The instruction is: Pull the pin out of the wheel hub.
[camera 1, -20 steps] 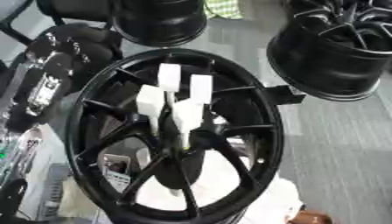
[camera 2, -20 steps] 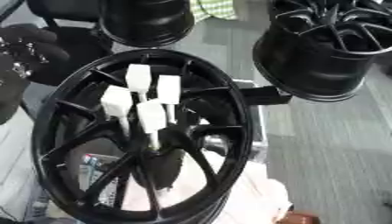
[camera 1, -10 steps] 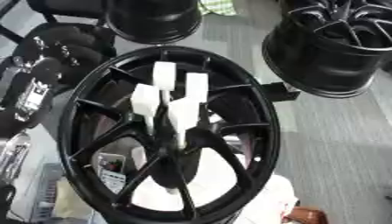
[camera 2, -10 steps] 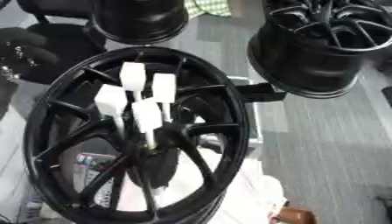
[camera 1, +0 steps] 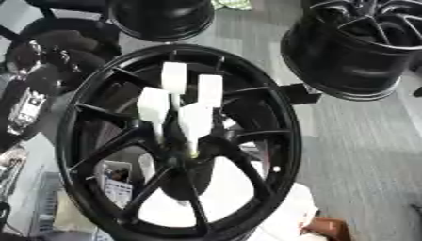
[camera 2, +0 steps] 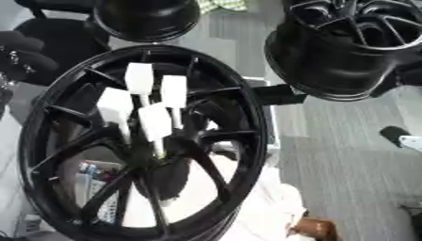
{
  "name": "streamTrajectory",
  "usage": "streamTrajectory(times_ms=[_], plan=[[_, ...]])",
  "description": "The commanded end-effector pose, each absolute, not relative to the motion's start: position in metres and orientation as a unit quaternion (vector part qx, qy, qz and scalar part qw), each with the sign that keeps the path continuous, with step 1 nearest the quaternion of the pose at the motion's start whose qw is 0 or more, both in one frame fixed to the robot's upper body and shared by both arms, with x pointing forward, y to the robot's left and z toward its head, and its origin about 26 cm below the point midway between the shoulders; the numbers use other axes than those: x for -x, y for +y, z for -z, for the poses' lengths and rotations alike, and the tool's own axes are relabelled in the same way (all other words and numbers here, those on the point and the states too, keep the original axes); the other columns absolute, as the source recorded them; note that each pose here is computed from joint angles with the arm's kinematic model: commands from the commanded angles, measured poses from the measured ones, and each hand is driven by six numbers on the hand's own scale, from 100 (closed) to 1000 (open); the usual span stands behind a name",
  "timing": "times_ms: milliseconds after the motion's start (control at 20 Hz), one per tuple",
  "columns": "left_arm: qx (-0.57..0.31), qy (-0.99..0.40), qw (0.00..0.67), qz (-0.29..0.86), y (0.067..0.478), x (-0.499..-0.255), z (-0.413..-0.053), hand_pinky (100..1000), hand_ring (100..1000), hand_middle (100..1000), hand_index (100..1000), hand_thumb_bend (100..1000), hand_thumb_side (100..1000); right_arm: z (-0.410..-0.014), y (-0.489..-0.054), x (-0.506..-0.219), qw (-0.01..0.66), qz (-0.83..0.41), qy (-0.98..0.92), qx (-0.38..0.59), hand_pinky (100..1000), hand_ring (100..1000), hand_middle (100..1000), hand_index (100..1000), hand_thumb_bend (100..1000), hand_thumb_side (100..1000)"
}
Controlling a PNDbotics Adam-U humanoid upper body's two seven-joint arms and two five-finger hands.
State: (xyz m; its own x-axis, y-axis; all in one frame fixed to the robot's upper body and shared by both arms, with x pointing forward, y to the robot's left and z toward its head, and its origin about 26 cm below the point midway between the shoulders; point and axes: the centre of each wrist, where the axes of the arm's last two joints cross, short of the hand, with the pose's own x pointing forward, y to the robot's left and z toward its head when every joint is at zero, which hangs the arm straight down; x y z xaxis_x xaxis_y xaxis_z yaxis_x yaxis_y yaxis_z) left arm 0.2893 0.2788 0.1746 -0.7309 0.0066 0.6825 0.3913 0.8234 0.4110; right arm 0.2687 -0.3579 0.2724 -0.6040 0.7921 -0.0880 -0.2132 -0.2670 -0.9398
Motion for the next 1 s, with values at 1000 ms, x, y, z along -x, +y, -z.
streamTrajectory(times_ms=[1000], plan=[[0.128, -0.883, 0.341, 0.295, 0.274, -0.289, -0.182, 794, 725, 758, 865, 100, 606, -0.341, -0.295, -0.282, 0.223, -0.761, -0.557, 0.249, 913, 862, 756, 822, 208, 484]])
